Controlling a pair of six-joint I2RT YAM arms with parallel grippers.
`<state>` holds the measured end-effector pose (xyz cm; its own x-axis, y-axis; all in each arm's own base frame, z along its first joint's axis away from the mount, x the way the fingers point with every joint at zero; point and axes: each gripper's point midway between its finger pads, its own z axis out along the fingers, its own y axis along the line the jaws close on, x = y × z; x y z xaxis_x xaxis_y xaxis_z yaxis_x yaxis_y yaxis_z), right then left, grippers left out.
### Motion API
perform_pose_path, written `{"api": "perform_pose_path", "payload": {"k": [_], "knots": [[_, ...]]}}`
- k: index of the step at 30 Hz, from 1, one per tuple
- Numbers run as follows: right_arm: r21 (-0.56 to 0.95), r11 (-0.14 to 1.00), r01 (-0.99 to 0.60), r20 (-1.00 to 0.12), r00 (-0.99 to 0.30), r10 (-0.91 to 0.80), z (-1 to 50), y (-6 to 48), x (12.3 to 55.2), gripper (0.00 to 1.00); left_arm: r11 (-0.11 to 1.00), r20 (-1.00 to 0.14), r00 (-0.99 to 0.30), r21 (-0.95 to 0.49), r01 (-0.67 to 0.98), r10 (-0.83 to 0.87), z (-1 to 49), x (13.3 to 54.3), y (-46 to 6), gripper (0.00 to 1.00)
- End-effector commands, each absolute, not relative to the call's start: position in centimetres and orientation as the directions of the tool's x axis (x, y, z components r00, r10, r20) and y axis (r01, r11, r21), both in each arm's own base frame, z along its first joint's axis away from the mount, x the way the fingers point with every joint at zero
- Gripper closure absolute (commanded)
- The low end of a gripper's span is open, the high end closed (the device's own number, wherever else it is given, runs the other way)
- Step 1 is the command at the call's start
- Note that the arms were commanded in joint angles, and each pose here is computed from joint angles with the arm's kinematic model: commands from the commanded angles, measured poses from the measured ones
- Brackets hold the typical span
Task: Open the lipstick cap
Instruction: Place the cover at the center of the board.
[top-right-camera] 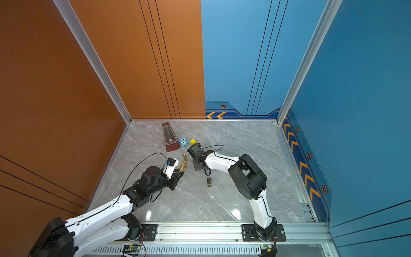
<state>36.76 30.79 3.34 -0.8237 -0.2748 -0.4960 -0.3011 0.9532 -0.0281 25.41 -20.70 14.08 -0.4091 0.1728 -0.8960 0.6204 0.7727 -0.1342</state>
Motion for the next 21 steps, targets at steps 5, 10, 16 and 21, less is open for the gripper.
{"api": "perform_pose_path", "payload": {"k": [5, 10, 16, 21], "knots": [[-0.046, 0.947, -0.318, -0.489, -0.82, -0.299, 2.9, 30.7, 36.3, 0.72, 0.785, -0.902, -0.406, -0.143, 0.603, 0.148, 14.2, 25.7, -20.3, 1.0], [-0.04, 0.947, -0.319, -0.5, -0.814, -0.295, 3.8, 30.7, 36.3, 0.63, 0.782, -0.903, -0.403, -0.145, 0.606, 0.145, 14.4, 25.7, -20.4, 1.0], [-0.008, 0.944, -0.33, -0.524, -0.803, -0.285, 5.8, 30.9, 36.0, 0.54, 0.78, -0.905, -0.401, -0.145, 0.609, 0.145, 14.5, 25.7, -20.4, 1.0], [0.001, 0.946, -0.325, -0.49, -0.825, -0.283, 4.4, 30.5, 35.9, 0.53, 0.778, -0.906, -0.4, -0.15, 0.61, 0.138, 14.6, 25.6, -20.4, 1.0]]}}
